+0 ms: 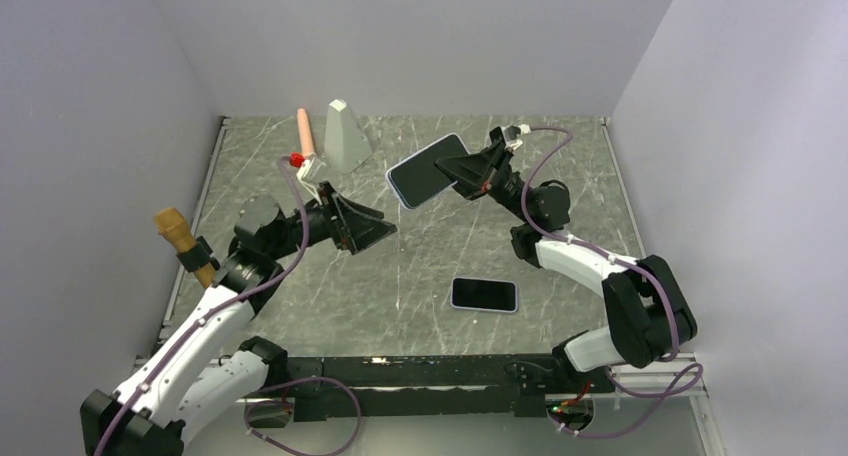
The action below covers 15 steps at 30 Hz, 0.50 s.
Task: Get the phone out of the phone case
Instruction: Remove the phone case from the phone.
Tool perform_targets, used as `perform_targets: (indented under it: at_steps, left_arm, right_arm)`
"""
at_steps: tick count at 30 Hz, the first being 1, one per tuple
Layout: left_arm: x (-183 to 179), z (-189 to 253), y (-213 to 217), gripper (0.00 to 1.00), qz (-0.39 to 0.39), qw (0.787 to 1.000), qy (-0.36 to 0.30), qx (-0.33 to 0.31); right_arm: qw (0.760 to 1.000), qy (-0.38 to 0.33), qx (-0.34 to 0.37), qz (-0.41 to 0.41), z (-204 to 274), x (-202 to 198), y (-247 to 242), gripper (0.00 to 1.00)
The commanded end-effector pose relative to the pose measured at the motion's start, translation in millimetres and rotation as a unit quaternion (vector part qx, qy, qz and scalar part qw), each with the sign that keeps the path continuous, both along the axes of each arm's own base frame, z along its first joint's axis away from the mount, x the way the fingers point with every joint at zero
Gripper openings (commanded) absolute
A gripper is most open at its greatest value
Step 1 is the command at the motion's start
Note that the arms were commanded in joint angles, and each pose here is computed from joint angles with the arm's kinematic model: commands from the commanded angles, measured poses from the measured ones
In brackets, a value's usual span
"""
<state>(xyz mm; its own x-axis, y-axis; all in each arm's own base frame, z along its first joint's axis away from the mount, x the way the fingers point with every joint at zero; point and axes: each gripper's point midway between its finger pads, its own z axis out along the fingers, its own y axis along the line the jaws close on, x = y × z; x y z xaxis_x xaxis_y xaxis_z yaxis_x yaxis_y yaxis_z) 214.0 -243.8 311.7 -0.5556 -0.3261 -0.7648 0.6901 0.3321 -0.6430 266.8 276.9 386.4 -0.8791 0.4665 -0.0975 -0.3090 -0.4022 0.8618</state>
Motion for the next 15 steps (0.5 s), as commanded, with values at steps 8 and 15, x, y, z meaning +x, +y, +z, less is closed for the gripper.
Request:
perform_targets:
  at_steps: [8, 15]
  left_arm:
    - [-72, 93, 6, 0.81, -0.113, 0.989, -0.038, -0.086]
    - [-62, 108, 5, 0.76, -0.091, 0.99, -0.032, -0.104]
  right_arm:
    - [0.989, -0.138, -0.038, -0.023, 31, -29, -3, 0.0]
    - [0.988, -0.143, -0.041, -0.033, 37, -32, -5, 0.0]
